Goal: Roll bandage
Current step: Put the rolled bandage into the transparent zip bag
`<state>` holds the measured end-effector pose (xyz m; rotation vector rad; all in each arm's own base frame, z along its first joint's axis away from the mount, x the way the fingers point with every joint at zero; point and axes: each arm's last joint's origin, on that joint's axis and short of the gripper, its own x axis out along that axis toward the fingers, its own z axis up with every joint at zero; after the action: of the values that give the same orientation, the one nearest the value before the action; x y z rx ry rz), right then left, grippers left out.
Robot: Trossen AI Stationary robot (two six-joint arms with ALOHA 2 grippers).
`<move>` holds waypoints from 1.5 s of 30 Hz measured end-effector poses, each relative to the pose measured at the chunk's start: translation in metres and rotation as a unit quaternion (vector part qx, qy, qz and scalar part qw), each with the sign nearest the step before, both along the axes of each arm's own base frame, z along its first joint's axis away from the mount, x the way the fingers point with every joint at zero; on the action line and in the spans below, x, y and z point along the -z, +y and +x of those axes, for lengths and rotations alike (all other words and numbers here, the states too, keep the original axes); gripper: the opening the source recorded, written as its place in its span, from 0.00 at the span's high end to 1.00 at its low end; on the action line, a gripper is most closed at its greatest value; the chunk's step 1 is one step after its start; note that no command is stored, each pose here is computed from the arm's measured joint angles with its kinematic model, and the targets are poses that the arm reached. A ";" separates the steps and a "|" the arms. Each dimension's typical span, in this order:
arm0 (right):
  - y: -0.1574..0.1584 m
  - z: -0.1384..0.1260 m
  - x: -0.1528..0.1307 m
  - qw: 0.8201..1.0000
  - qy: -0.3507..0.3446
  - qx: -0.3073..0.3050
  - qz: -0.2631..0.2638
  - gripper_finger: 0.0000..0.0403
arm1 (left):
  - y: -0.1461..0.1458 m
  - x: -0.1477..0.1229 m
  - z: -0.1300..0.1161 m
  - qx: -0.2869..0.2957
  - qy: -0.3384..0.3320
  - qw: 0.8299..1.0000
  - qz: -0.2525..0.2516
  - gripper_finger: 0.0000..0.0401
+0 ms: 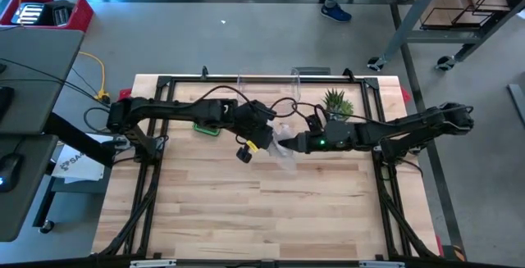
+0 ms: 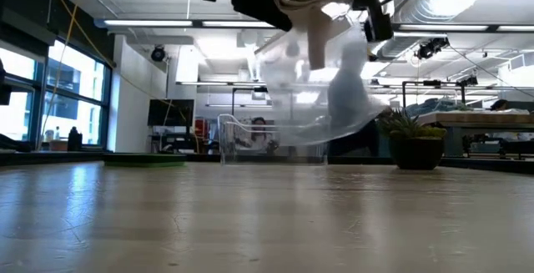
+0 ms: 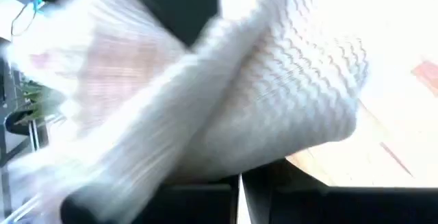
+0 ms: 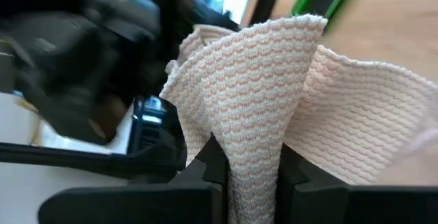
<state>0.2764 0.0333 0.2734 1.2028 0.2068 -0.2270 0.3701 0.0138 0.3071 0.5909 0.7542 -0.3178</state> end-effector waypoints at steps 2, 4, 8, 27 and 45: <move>0.000 0.000 0.001 1.000 0.006 0.000 0.007 0.91 | 0.000 -0.003 -0.002 0.002 -0.004 1.000 -0.003 1.00; 0.000 0.000 0.001 1.000 0.006 -0.001 0.007 0.91 | 0.000 -0.005 -0.006 0.006 0.001 1.000 -0.008 1.00; -0.002 -0.001 0.004 1.000 0.023 -0.003 0.011 0.91 | -0.003 -0.003 -0.009 0.020 0.020 0.999 -0.020 1.00; -0.004 -0.007 0.020 0.993 0.108 0.003 0.043 0.91 | -0.008 -0.012 0.000 0.097 -0.050 0.994 -0.029 1.00; -0.025 -0.024 0.043 0.966 0.260 0.004 0.007 0.91 | -0.015 0.033 -0.046 -0.065 0.193 0.963 -0.174 1.00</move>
<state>0.2526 0.0081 0.2301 1.1390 0.6617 -0.5499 0.3239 -0.0016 0.2746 0.1422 1.0781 -0.4392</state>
